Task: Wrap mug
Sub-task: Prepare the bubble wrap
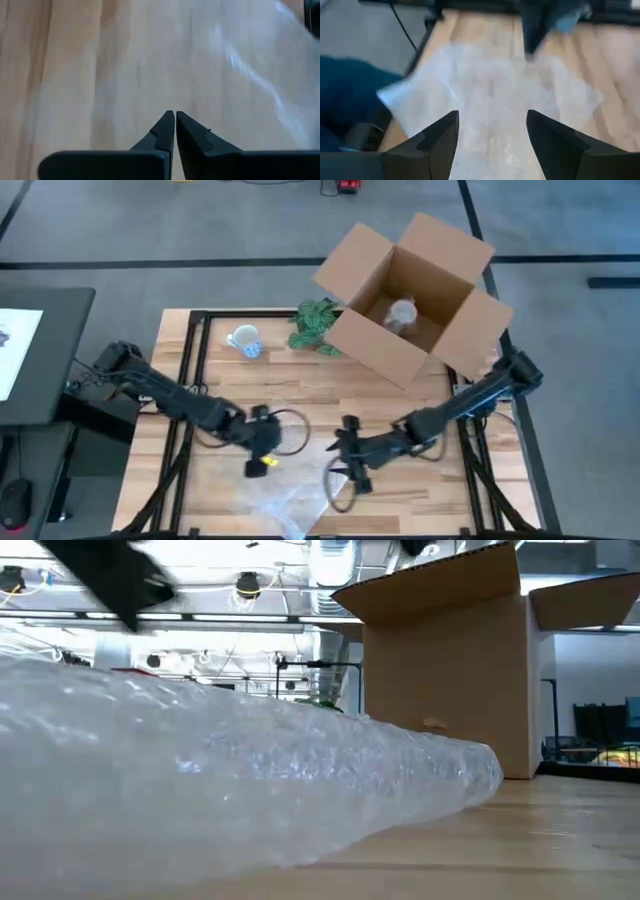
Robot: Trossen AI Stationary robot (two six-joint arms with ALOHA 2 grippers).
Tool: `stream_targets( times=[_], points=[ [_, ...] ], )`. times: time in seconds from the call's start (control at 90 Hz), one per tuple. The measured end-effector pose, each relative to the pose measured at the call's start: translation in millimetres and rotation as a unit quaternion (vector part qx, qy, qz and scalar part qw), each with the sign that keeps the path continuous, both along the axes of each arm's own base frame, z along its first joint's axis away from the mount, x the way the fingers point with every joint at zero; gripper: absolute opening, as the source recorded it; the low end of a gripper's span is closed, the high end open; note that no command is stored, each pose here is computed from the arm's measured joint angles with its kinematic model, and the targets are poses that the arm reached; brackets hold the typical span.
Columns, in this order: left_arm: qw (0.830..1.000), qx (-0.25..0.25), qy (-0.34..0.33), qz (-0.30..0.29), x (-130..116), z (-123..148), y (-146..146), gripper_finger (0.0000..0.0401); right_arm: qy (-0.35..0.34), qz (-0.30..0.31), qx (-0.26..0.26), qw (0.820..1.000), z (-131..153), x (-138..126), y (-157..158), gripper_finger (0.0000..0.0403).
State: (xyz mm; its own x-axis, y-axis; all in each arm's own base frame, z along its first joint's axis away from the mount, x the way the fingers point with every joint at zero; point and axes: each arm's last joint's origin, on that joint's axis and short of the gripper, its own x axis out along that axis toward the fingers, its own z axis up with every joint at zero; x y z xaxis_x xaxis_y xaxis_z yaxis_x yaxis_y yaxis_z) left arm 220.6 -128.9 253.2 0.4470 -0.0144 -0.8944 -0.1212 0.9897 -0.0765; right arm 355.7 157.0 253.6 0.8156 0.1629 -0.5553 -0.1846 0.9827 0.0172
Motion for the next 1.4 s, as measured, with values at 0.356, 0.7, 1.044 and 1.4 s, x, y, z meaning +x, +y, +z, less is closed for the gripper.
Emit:
stream_targets(
  times=[0.356,0.7,1.044,1.4],
  points=[
    [0.99,0.004,-0.039,0.133,-64.1,-1.0,-50.5,0.0,0.032,-0.062,-0.037,0.997,-68.0,122.1,-72.8,0.0221],
    [0.985,0.016,-0.074,0.156,-84.0,-11.6,-71.7,0.0,0.071,-0.102,-0.038,0.992,-126.3,185.8,-119.8,0.0205],
    [0.984,0.036,-0.078,0.156,-83.5,-15.9,-72.8,0.0,0.097,-0.105,-0.076,0.987,-126.4,185.5,-113.7,0.0011],
    [0.98,0.05,-0.105,0.16,-81.5,-17.9,-74.0,0.0,0.039,-0.155,-0.189,0.969,4.4,142.0,-81.8,0.0001]
  ],
)
